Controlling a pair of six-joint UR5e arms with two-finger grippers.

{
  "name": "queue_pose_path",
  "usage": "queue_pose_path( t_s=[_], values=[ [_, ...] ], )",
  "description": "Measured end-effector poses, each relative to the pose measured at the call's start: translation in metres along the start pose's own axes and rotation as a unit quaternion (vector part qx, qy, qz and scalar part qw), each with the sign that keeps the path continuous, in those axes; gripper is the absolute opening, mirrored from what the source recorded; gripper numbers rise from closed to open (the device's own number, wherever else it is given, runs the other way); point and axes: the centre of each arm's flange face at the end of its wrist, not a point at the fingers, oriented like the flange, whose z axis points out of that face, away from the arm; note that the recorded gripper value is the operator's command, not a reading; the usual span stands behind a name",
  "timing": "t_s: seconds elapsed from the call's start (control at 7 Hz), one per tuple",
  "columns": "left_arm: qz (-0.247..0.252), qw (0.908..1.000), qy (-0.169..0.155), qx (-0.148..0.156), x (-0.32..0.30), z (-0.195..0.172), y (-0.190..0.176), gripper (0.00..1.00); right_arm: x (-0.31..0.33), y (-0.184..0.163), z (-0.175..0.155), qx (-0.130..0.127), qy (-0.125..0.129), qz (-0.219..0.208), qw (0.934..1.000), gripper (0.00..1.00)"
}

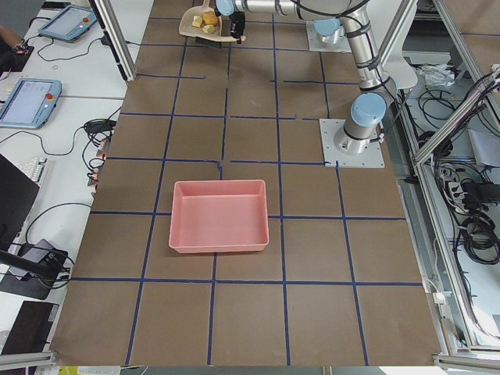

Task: Sweep and dump trash in nearest bin
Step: 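Lift the dustpan with the right gripper while the left gripper withdraws the brush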

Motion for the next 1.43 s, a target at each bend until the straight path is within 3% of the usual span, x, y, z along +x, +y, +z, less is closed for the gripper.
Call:
queue_pose_path(
  t_s=[0.43, 0.57, 1.0, 1.43],
  values=[
    [-0.069, 0.9976, 0.001, -0.007, -0.062, 0.004, 0.152, 0.00, -0.003, 0.014, -0.001, 0.044, 0.003, 0.034, 0.9985, 0.00],
    [-0.079, 0.9968, 0.003, -0.005, -0.073, 0.011, 0.181, 0.00, -0.005, 0.026, -0.001, 0.065, 0.002, 0.054, 0.9964, 0.00],
    [-0.110, 0.9939, 0.004, -0.004, -0.086, 0.036, 0.202, 0.00, -0.018, 0.066, -0.025, 0.111, -0.004, 0.130, 0.9852, 0.00],
    [-0.116, 0.9932, 0.002, -0.006, -0.084, 0.055, 0.189, 0.05, -0.043, 0.095, -0.090, 0.110, 0.011, 0.191, 0.9753, 0.00]
  ],
)
